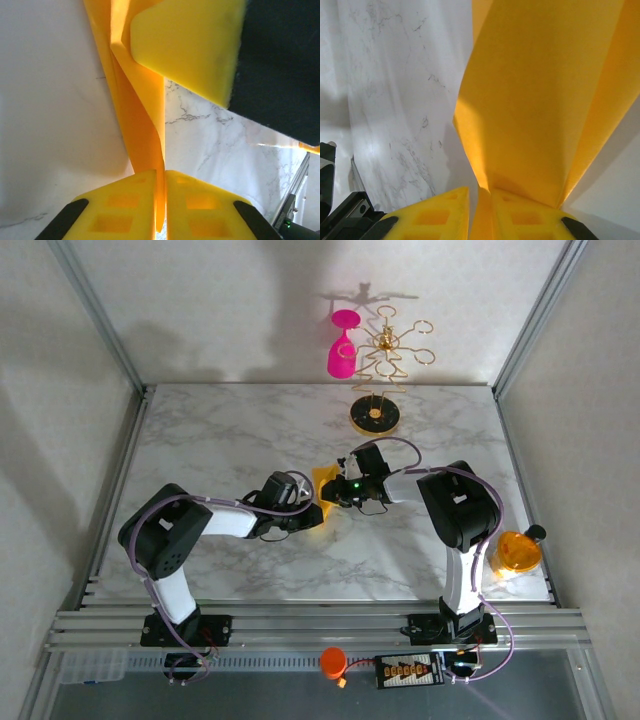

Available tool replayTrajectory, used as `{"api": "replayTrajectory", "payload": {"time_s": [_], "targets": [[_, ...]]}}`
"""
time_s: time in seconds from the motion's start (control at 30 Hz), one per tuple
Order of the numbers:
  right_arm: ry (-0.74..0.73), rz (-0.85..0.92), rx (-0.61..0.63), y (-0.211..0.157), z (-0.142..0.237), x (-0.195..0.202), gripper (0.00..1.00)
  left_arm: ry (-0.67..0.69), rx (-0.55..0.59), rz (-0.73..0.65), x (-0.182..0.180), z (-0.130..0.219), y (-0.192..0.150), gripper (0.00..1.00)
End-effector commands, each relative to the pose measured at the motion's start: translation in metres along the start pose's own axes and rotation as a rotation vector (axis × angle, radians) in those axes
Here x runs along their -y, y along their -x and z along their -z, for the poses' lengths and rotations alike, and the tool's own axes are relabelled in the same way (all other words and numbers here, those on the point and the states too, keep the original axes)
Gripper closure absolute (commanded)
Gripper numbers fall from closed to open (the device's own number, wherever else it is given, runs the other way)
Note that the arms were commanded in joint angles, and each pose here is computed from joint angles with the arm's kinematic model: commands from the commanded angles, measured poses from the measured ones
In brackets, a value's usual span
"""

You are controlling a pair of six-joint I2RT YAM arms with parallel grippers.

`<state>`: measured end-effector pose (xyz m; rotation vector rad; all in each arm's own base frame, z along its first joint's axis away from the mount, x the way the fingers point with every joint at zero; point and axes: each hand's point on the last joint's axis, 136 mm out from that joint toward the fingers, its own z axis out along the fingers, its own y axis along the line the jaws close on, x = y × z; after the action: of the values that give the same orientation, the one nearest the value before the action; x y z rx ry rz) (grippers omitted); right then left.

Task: Fold a paper plane with a square sheet of paper (pick it up from the middle)
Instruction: Fold the wing for the fifth time at the center of the table.

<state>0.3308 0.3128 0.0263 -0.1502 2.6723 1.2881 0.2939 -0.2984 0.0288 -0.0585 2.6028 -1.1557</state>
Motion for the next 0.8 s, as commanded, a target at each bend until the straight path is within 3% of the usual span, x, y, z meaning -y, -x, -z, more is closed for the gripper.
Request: {"api": "replayTrajectory", "payload": {"time_s": [0.0,0.43,0.77], "targets": [[-0.074,-0.024,-0.028,-0.01,-0.011,0.022,0.8,-0.03,-0.012,0.009,0.005,-0.003,-0.002,0.88],[-0.085,-0.035,-0.031,-0.013,-0.011,0.025,0.8,-0.009,-0.049,0.019,-0.004,-0.014,-0.011,0.91],[-0.116,-0.042,-0.034,-0.012,-0.011,0.029,0.8,0.082,0.02,-0.04,0.001,0.018,0.005,0.8]]}}
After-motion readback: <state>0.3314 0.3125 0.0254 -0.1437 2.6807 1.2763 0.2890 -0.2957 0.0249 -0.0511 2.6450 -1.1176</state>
